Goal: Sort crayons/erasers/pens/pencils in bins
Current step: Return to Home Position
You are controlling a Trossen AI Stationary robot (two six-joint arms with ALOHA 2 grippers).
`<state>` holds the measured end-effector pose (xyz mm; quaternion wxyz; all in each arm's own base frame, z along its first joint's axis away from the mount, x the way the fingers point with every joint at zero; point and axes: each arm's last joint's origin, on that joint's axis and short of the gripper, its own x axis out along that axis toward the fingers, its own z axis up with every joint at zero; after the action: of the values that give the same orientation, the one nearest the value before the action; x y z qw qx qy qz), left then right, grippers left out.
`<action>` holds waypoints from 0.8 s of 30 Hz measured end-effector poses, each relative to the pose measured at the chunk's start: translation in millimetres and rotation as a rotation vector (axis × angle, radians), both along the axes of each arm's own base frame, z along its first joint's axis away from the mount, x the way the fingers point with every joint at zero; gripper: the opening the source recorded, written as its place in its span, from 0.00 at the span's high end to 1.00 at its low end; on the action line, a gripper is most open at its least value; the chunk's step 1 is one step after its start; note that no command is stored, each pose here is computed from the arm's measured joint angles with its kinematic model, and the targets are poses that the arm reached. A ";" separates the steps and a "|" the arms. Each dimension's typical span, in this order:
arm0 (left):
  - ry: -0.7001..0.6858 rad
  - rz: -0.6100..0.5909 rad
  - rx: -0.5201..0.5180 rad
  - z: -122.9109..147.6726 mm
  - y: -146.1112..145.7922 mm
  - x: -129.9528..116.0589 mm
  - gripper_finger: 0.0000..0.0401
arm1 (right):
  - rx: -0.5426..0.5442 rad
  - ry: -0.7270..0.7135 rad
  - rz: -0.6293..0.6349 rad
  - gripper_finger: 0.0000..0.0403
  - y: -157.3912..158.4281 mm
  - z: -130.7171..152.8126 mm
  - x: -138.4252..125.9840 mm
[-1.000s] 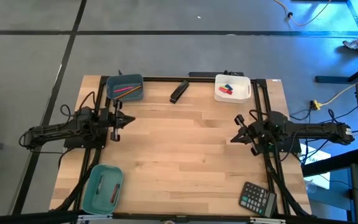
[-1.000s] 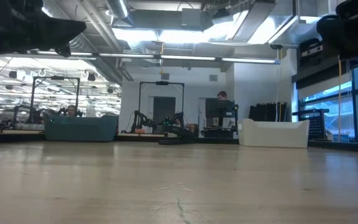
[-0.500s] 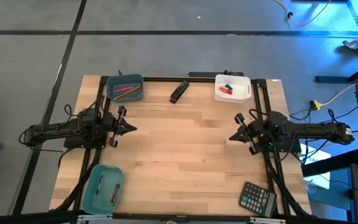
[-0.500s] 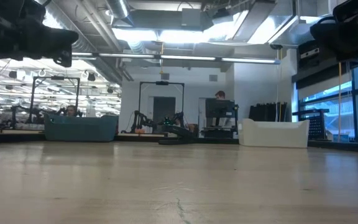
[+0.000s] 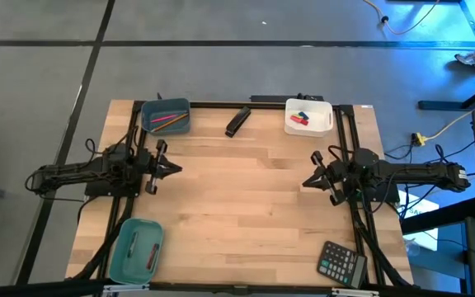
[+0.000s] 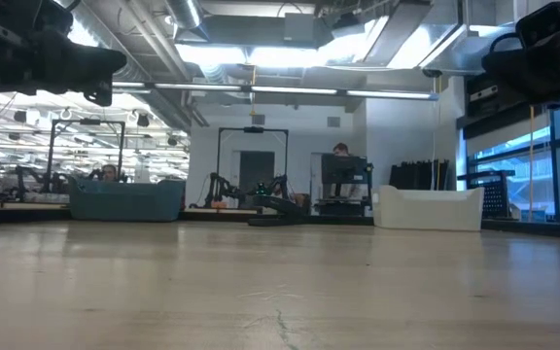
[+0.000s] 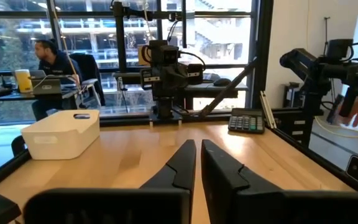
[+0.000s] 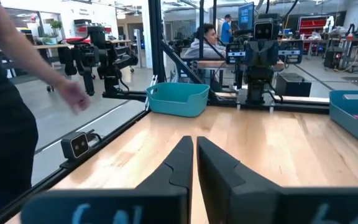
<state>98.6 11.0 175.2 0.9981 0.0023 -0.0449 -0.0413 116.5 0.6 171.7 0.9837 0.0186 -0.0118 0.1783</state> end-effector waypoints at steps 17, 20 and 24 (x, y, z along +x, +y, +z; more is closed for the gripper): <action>0.001 0.001 0.000 -0.1 0.0 0.0 0.99 | -0.003 -0.007 0.004 0.94 1.9 0.6 -0.3; 0.002 0.001 0.000 -0.2 0.0 0.0 1.00 | -0.005 -0.052 0.015 0.94 4.3 4.9 -4.4; 0.001 0.002 0.000 -0.2 0.0 0.0 0.98 | -0.012 -0.141 0.023 0.93 5.6 12.5 -14.6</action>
<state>98.7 11.1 175.0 0.9982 0.0025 -0.0441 -0.0405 101.8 6.2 184.2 0.9785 0.0003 -0.0796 0.1905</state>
